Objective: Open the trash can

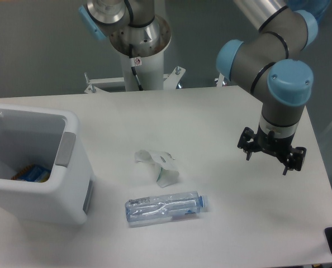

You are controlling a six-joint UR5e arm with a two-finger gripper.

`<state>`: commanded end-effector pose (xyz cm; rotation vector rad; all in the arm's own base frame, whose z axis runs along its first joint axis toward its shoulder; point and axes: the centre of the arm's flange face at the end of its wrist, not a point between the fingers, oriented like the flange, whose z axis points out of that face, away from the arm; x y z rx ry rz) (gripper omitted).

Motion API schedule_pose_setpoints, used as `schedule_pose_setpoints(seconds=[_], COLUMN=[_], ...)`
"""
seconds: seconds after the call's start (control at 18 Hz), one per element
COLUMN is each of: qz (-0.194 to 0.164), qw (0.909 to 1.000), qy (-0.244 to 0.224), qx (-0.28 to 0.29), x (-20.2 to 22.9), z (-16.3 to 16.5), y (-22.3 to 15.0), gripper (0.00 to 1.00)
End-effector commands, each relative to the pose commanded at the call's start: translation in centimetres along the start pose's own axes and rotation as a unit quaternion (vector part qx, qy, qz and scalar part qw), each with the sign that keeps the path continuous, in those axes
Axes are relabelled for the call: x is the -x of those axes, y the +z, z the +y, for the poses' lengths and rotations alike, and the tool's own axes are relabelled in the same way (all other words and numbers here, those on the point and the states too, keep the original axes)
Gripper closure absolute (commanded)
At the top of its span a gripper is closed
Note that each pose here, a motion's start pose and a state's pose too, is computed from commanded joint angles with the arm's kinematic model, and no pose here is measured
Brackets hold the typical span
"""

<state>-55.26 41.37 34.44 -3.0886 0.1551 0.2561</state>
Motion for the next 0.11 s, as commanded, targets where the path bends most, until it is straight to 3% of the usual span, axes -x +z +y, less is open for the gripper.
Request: schedule_pose_setpoints(seconds=[0.11], qz=[0.0], qw=[1.0], qy=[0.0], qx=[0.001], x=[0.01], z=[0.02], y=[0.0], gripper=[0.0])
